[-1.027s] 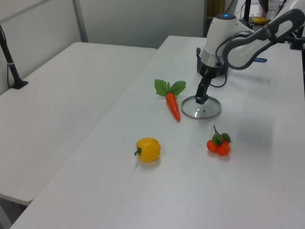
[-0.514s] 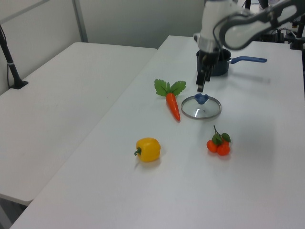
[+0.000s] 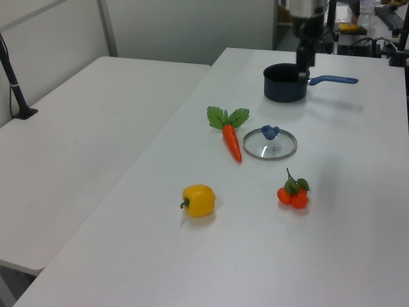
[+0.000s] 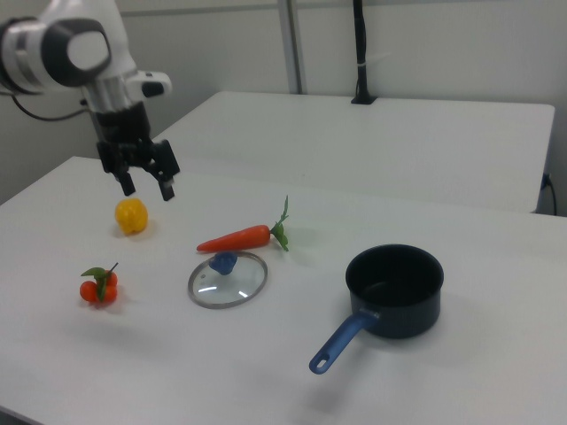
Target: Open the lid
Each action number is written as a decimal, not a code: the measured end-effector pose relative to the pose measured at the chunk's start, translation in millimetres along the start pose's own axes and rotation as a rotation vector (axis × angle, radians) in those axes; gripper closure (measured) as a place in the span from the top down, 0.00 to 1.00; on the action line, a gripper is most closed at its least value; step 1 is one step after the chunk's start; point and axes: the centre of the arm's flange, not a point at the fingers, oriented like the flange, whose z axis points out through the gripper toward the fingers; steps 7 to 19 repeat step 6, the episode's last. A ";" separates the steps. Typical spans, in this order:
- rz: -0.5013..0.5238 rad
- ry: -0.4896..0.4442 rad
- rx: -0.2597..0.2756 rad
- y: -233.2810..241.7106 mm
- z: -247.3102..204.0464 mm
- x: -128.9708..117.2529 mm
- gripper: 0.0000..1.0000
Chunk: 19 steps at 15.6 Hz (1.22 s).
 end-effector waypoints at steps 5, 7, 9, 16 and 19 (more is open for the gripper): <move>0.059 0.008 0.004 35.2 -37.0 -26.9 1.00; 0.070 0.008 0.005 41.8 -39.1 -28.1 1.00; 0.070 0.008 0.005 41.8 -39.1 -28.1 1.00; 0.070 0.008 0.005 41.8 -39.1 -28.1 1.00; 0.070 0.008 0.005 41.8 -39.1 -28.1 1.00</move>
